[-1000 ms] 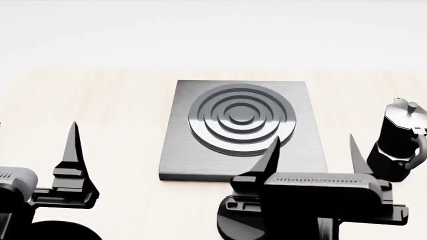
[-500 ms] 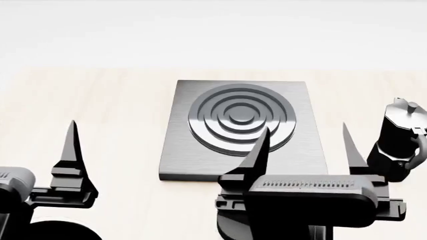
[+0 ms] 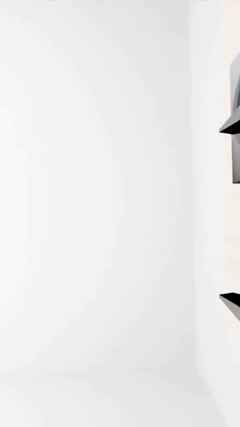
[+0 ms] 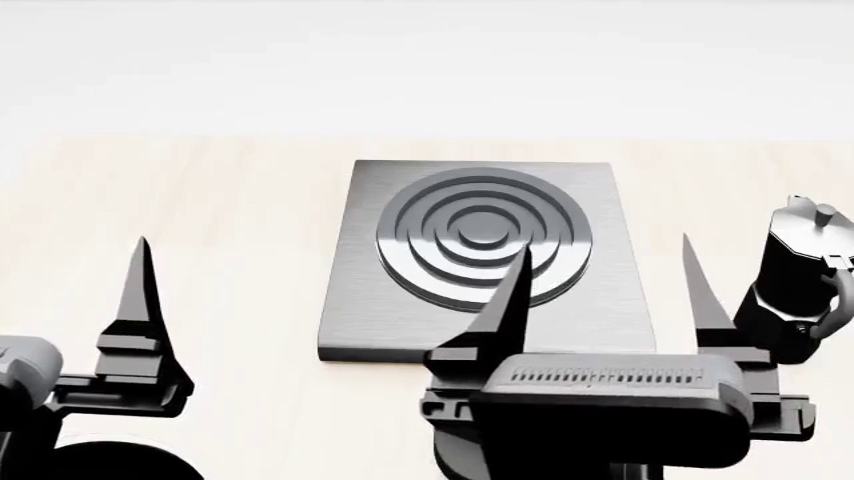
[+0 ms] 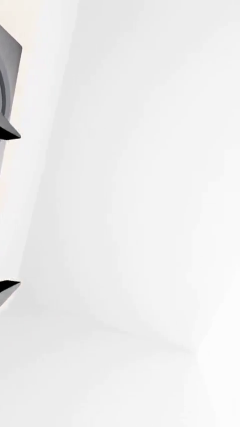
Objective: Turn on the stove.
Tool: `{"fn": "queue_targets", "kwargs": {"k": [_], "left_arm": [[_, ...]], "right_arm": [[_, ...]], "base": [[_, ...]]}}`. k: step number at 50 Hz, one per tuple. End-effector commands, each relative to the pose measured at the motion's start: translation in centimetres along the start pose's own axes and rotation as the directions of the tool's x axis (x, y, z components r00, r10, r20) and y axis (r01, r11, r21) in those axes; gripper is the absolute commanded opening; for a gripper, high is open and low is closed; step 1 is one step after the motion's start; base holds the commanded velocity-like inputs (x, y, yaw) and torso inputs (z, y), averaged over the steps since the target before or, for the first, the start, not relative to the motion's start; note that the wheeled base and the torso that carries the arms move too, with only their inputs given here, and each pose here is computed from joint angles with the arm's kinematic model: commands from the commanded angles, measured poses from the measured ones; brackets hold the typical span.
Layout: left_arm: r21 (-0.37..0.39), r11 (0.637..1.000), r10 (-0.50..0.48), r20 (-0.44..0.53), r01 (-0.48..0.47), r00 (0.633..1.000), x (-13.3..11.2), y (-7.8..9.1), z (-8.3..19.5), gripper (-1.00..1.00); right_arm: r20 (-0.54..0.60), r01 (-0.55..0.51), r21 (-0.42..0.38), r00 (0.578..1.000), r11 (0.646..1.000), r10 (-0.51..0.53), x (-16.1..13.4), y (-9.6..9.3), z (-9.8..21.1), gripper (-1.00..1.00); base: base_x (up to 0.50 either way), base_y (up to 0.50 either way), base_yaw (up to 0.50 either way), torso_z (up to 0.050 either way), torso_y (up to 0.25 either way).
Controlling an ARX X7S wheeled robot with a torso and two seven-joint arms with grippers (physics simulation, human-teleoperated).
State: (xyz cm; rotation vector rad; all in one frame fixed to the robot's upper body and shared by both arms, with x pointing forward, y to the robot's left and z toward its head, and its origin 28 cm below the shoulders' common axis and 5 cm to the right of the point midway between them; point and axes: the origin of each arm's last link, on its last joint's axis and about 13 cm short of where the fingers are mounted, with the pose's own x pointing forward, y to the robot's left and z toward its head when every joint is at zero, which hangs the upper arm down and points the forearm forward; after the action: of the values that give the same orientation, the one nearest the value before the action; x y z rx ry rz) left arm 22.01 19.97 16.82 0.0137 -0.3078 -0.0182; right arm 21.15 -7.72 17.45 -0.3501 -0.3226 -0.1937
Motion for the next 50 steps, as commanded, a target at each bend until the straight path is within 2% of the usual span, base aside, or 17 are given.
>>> {"fn": "queue_targets", "kwargs": {"k": [1,50], "left_arm": [[-0.003,1.000,-0.005,0.011,0.005,1.000,-0.2,-0.1,0.4,1.00],[-0.007,1.000,-0.023,0.076,0.024,0.997,-1.1,-0.2,2.3,1.00]], "right_arm": [[0.017,-0.002,0.000,1.000,1.000,0.002,-0.2,0.0,0.5,1.00],[0.048,0.012,-0.020,0.999,1.000,-0.011,-0.4,-0.3,1.4,1.00]], "base": [[0.00,0.00,0.00,0.000,0.000],[0.00,0.00,0.00,0.000,0.000]]}}
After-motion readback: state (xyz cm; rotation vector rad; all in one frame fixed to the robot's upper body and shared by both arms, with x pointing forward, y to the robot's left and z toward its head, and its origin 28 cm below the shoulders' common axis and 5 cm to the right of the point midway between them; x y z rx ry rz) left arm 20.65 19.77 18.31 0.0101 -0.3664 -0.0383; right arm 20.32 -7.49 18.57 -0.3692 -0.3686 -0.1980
